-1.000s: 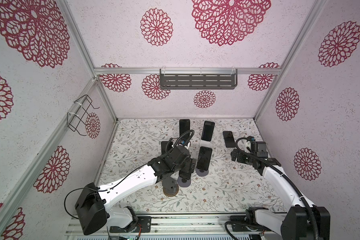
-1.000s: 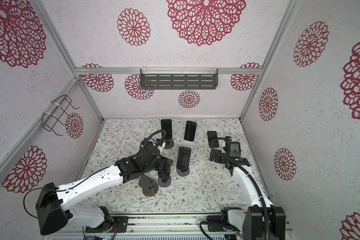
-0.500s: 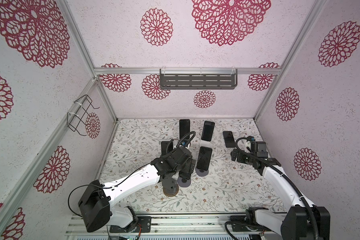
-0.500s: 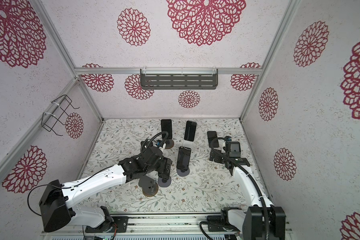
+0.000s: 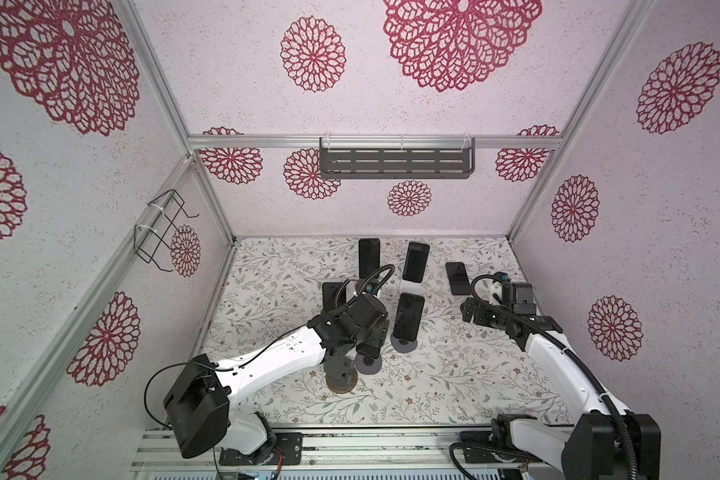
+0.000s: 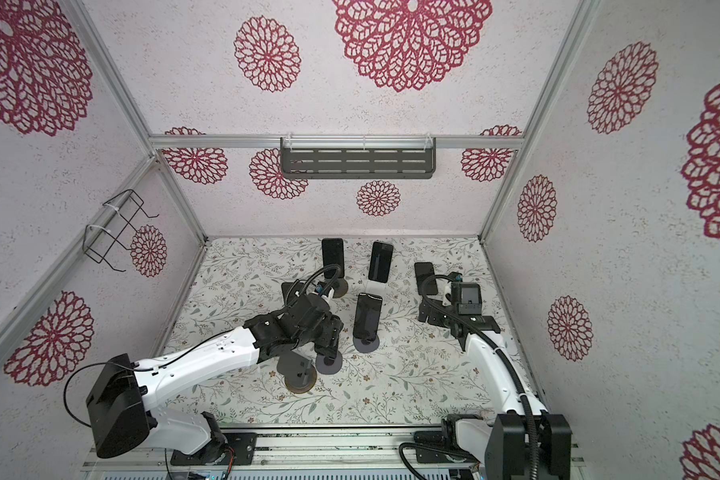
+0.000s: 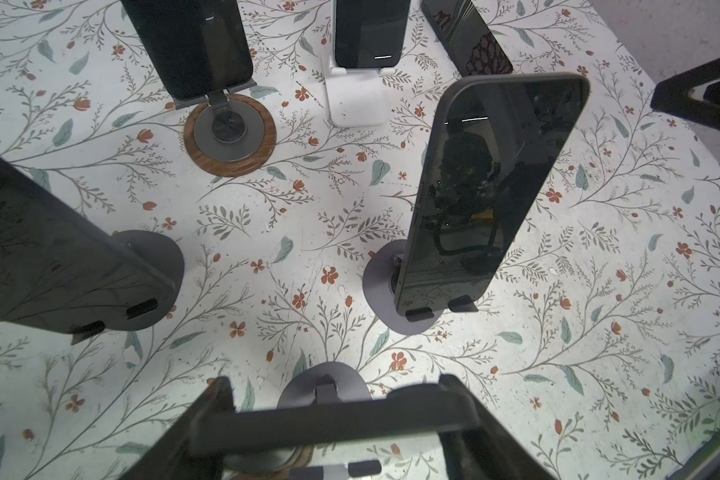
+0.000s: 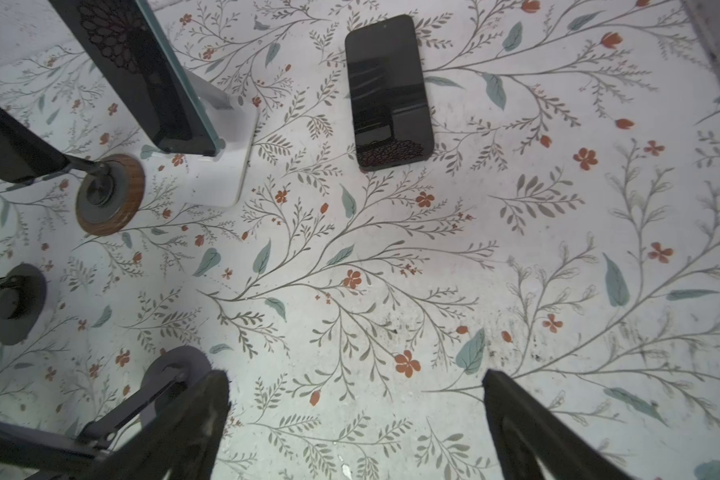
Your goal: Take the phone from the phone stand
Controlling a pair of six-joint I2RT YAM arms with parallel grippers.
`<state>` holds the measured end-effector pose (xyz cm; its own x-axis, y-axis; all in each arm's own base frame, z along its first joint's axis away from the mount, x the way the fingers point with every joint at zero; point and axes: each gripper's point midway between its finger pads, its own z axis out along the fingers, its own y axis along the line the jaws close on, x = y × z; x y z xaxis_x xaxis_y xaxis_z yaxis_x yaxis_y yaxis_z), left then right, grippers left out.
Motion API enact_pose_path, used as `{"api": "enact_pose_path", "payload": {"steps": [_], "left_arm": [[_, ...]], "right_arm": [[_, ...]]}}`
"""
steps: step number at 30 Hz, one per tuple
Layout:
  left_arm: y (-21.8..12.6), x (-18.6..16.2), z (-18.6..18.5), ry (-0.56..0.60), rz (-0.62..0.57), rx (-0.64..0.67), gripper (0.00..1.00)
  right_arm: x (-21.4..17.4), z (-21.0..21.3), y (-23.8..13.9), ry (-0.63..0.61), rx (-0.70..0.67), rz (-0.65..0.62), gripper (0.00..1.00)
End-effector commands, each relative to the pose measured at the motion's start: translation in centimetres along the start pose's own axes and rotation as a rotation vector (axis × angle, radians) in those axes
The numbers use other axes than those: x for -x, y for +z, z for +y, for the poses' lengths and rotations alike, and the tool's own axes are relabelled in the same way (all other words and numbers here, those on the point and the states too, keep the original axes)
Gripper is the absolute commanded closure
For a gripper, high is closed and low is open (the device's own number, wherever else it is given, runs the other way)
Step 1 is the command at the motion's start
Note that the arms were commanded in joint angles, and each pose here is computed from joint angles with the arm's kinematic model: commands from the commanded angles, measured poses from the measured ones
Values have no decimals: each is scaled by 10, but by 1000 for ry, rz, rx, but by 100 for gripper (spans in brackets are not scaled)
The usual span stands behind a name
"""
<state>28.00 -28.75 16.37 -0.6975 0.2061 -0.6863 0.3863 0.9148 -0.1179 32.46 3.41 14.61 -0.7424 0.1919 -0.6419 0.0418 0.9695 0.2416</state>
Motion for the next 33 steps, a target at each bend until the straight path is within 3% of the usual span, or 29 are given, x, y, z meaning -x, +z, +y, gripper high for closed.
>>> {"api": "enact_pose_path", "payload": {"steps": [1,3,8,13,18,24,29,33], "left_arm": [[-24,25,-7,-33,-59,-24,40],[-37,38,-10,-43,-86,-46,43],[-66,65,-20,-51,-101,-102,47],[-79,85,-21,-135,-91,-219,54],[-83,102,-10,-205,-112,-289,61],[-84,118,-5,-212,-166,-309,64],[-86,127,-11,-228,-210,-369,67],[-90,132,-13,-228,-231,-397,67]], "right_arm": [[18,35,-27,-82,158,-72,10],[17,61,-41,-163,258,-84,22],[11,116,-76,-350,378,-118,25],[13,176,-125,-432,628,-213,41],[0,211,-146,-496,800,-248,54],[-19,268,-148,-507,1011,-231,50],[-24,292,-127,-540,989,-212,46],[-21,296,-113,-535,959,-189,58]]}}
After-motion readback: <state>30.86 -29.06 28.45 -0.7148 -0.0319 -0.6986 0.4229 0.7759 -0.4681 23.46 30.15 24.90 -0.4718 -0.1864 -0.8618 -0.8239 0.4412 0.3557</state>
